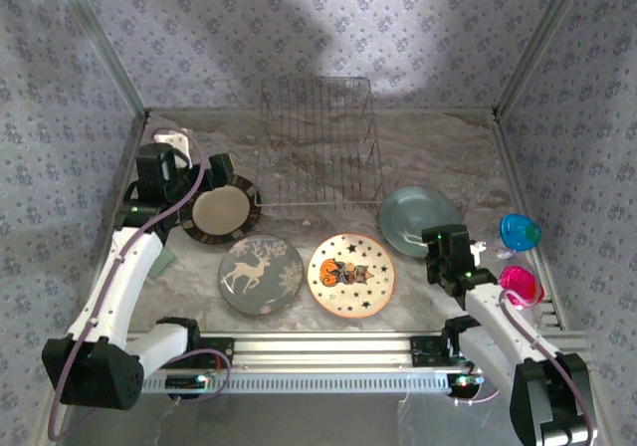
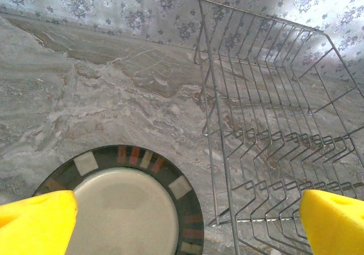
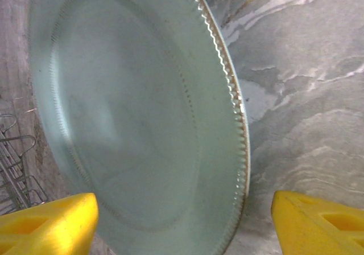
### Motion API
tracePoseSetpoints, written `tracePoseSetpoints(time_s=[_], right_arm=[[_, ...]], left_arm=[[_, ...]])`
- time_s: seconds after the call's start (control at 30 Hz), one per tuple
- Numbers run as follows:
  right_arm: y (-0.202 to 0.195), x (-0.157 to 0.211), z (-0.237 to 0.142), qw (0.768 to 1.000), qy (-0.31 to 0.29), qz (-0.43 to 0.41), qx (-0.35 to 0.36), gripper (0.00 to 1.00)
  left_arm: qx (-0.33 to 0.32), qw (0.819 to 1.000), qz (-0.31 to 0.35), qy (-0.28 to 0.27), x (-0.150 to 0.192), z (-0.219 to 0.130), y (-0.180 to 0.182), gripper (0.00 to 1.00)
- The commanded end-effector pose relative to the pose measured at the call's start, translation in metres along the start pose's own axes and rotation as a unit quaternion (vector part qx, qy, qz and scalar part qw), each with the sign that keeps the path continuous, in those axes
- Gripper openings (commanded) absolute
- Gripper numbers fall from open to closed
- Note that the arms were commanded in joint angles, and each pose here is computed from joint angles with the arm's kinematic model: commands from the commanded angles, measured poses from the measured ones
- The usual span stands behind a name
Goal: Load the plates into the dish rack
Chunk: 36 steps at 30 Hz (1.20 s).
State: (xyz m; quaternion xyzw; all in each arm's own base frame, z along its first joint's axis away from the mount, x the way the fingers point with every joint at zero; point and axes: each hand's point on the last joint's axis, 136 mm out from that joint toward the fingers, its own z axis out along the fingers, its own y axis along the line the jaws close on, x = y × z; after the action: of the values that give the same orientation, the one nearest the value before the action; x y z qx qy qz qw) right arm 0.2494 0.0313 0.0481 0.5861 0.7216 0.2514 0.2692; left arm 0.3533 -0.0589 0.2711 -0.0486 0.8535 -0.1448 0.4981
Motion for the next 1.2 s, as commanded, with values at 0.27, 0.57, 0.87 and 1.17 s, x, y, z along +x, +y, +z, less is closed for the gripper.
tracePoseSetpoints(time_s=[0.27,0.57,0.87,1.17], right_arm=[[-0.003,0.004,0.013,1.0,0.016,-0.015,-0.005,0.71],[0.003,-0.001,0.015,1.0,0.013,-0.013,-0.021,0.6],[0.006,-0.008,0.016,0.999,0.009,-0.005,-0.035,0.53],[0.013,-0.011,0.016,0.999,0.012,-0.001,-0.052,0.35]], left_arm=[[0.008,1.0,-0.004,0.0,-0.003,0.0,-0.006,0.99],[0.006,1.0,-0.002,0.001,-0.002,0.0,-0.006,0.99],[0.005,1.0,-0.002,0.001,-0.002,0.001,-0.006,1.0],[0.003,1.0,-0.002,0.004,0.0,0.002,-0.006,0.99]])
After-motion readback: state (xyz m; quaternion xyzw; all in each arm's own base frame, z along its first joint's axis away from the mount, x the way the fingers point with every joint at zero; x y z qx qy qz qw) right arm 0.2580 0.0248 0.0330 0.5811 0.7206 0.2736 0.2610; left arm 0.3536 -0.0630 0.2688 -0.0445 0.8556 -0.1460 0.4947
